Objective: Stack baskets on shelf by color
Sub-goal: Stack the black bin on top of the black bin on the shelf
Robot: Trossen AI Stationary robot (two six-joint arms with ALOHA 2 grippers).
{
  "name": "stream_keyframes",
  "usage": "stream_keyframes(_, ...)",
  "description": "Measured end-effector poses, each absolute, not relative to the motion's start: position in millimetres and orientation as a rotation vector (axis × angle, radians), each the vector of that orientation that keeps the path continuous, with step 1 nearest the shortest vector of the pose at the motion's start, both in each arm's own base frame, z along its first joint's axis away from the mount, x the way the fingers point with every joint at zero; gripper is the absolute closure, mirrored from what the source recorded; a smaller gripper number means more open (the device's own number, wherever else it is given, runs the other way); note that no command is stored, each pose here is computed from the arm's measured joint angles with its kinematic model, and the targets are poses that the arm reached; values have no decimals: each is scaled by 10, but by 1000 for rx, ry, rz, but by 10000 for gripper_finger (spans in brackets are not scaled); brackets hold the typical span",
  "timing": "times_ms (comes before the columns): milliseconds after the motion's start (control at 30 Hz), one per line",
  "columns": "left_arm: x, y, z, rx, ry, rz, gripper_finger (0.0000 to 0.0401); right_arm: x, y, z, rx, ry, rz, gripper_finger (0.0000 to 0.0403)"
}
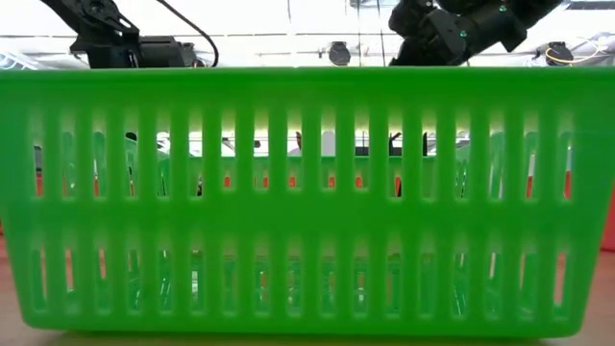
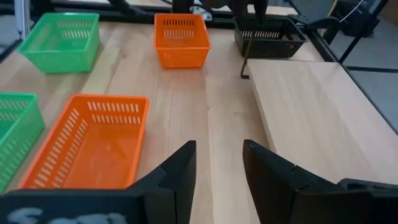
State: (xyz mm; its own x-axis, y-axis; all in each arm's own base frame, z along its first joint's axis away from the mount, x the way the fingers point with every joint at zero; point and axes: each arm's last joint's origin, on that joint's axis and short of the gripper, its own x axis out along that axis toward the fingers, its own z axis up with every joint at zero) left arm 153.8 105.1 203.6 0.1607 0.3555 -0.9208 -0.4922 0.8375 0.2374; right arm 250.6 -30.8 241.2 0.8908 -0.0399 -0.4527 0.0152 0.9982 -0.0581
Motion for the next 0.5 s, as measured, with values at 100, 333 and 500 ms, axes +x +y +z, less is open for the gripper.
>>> stream_keyframes(100,1535,1058,2030,-130,1274,533,229,2465,-303,2365,-36,478,-35,275)
stream_keyframes(333,1530,1054,2026,-86,1283,417,229,2449,-301,2319,-12,491,-39,275)
stream_keyframes(500,1521,1063,2014,-76,1292,450,229,2451,-301,2323,-12,486,-40,275)
